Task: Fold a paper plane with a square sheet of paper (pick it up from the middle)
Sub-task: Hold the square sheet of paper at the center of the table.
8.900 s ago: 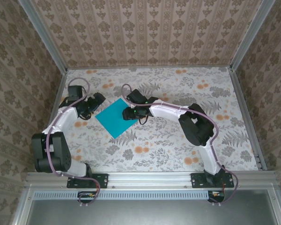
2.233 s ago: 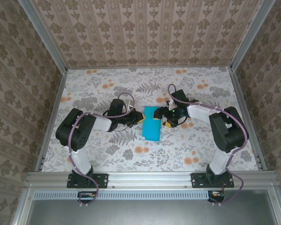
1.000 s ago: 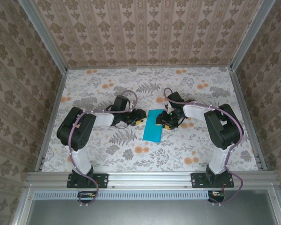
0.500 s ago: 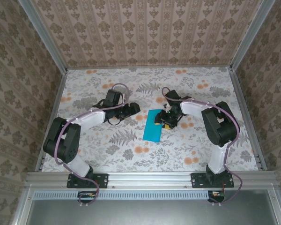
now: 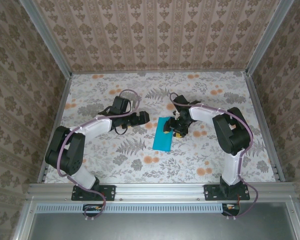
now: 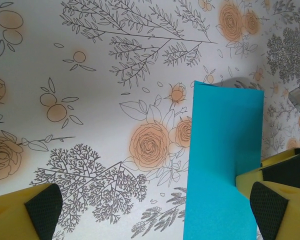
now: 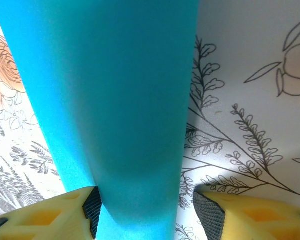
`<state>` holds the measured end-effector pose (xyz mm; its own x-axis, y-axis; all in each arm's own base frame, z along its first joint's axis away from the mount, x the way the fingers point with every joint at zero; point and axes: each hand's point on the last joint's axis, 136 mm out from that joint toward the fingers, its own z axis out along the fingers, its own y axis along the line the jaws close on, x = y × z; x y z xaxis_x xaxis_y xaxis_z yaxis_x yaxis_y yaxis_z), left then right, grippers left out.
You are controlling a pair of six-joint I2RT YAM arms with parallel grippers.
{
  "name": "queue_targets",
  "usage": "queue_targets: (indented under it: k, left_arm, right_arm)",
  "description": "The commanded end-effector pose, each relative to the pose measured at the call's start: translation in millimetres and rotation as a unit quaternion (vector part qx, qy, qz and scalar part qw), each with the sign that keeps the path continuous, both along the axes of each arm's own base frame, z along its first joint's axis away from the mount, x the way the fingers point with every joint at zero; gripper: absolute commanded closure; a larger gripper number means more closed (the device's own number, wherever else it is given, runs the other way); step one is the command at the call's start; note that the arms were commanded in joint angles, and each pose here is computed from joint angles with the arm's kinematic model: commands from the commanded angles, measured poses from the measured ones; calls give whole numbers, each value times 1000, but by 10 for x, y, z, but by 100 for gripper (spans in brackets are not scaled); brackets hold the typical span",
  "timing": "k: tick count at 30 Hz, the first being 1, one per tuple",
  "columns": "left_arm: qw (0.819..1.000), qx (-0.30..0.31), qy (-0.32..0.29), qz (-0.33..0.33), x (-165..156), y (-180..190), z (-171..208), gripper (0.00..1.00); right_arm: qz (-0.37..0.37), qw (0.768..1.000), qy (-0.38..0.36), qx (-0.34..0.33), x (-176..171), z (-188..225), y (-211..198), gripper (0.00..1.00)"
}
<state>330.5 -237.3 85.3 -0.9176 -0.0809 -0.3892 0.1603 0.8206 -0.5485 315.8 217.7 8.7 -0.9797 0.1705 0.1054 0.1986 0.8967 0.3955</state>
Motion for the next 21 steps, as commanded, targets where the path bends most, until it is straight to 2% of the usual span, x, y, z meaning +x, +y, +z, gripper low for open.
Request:
queue_targets:
  k: [1,21]
  left_arm:
    - [1000,10,-13,-6,12,48,44,0]
    - [998,-31,5,-52,-112,-261,-64,0]
  right_arm:
    - [9,981,88,-174,-481,-864,-651,39]
    - [-20,970,123,-207,-614,-1083,-788,39]
